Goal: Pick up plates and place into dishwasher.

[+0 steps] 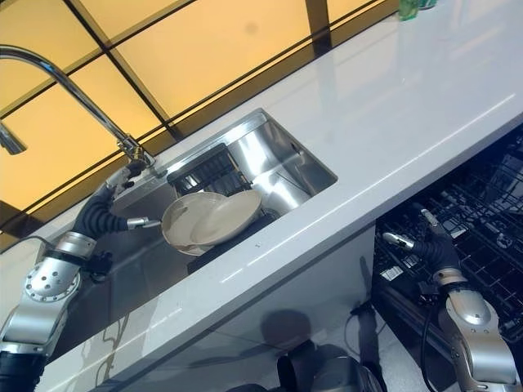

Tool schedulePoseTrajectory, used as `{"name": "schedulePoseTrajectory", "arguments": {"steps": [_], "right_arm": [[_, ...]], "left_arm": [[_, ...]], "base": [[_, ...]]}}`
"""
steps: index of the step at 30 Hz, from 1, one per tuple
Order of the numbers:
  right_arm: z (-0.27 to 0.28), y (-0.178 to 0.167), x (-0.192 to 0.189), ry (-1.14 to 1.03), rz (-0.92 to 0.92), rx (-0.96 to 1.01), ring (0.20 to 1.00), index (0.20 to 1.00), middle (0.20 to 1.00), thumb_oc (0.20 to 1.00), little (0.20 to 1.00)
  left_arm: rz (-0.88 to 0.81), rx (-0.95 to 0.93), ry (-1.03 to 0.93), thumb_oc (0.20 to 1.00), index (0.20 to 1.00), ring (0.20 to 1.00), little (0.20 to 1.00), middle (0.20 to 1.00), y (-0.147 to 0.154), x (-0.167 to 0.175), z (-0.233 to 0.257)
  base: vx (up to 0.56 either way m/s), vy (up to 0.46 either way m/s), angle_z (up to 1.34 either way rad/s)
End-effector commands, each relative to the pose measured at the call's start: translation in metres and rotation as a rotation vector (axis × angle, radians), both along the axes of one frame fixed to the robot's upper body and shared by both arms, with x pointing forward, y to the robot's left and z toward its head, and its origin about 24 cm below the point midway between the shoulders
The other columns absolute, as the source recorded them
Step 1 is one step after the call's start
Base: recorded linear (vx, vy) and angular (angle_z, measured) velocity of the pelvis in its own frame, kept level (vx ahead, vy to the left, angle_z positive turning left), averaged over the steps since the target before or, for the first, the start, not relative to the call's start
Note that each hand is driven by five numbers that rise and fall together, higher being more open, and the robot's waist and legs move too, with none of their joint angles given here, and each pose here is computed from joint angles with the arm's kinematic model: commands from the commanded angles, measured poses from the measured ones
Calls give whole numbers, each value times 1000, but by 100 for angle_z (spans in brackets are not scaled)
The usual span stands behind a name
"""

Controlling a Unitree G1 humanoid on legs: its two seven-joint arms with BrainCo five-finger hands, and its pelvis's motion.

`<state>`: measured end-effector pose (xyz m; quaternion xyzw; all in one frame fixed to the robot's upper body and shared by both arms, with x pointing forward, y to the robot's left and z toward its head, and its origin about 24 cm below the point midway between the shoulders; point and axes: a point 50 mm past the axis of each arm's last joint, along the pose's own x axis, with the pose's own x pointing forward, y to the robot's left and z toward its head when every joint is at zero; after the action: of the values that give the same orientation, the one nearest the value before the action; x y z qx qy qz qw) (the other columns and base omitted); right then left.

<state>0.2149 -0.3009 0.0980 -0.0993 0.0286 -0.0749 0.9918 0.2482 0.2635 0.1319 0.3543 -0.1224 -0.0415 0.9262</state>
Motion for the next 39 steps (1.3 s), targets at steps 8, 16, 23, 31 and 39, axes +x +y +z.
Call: {"name": "schedulePoseTrajectory", "arguments": {"steps": [8,16,23,31,39], "right_arm": [[32,25,20,-231,29,64,1000,1000,1000,1000,1000],[28,33,28,-241,23,77,1000,1000,1000,1000,1000],[34,32,36,-269,30,79,1000,1000,1000,1000,1000],[35,41,44,-294,47,86,1000,1000,1000,1000,1000],[33,52,47,-316,59,104,1000,1000,1000,1000,1000]], "left_arm": [[-55,346,-73,1000,1000,1000,1000,1000,-8,7,42],[-85,453,-80,1000,1000,1000,1000,1000,-20,18,43],[-145,436,-141,1000,1000,1000,1000,1000,-33,25,40],[-129,385,-173,1000,1000,1000,1000,1000,-41,36,31],[-93,257,-187,1000,1000,1000,1000,1000,-45,40,21]], "base": [[-126,-103,15],[-48,-72,-4],[-64,-24,-4],[-58,3,-13],[-41,0,-7]]}}
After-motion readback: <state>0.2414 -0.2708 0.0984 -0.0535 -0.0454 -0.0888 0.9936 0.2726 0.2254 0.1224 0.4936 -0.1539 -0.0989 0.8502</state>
